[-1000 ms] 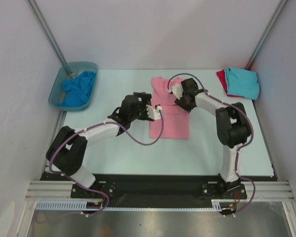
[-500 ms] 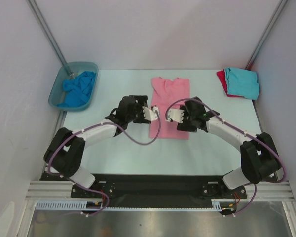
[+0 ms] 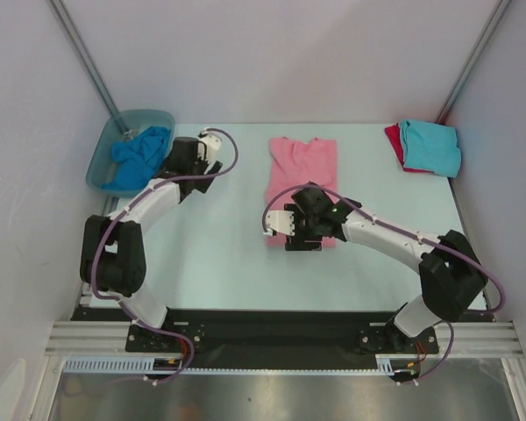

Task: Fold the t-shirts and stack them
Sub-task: Fold the tshirt

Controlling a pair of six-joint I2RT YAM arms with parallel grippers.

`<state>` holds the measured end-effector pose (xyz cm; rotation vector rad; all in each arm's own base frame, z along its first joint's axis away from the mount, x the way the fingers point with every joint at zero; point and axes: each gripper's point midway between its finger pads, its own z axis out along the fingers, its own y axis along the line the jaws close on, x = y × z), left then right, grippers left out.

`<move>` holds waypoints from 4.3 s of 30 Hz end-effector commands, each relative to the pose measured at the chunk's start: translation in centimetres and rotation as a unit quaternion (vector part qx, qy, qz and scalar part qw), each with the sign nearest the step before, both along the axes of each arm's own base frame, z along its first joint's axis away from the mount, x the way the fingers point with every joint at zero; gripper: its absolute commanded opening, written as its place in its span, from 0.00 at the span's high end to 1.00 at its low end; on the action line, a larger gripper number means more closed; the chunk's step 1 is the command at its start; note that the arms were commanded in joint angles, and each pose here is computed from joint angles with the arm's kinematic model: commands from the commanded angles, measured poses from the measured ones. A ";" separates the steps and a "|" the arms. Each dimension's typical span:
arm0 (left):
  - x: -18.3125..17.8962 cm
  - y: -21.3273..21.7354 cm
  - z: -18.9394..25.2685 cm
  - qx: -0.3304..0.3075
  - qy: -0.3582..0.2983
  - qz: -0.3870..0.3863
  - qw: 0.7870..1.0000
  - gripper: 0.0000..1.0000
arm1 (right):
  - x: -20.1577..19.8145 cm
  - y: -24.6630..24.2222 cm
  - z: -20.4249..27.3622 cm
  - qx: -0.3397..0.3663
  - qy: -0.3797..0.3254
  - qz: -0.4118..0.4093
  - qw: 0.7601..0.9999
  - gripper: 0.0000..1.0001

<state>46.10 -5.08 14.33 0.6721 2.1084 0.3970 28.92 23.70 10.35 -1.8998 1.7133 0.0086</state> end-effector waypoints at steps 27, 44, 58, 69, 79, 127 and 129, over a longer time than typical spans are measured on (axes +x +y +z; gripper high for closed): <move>0.6 7.2 5.8 -0.086 -0.068 0.152 0.982 0.00 | 2.8 3.8 -6.5 0.009 -0.007 -0.032 0.999 0.23; 1.6 8.2 8.1 -0.077 -0.096 0.152 0.981 0.00 | -0.2 0.3 -6.1 -0.044 0.000 0.007 0.999 0.22; 2.4 7.9 8.9 -0.090 -0.106 0.153 0.978 0.00 | 0.7 1.1 -9.0 -0.028 -0.011 -0.027 0.999 0.30; 4.0 8.0 10.4 -0.087 -0.123 0.148 0.977 0.00 | 1.7 1.5 -5.4 -0.031 -0.012 -0.012 0.999 1.00; 5.6 7.7 11.5 -0.090 -0.137 0.140 0.976 0.00 | 2.0 1.0 2.6 -0.037 0.080 0.028 0.996 1.00; 8.2 8.4 9.6 -0.070 -0.119 0.143 0.980 0.00 | 33.1 -0.3 1.9 -0.052 -0.197 -0.016 0.979 1.00; 8.2 8.4 9.4 -0.071 -0.117 0.142 0.980 0.00 | 33.2 -0.4 1.7 -0.054 -0.198 -0.020 0.978 1.00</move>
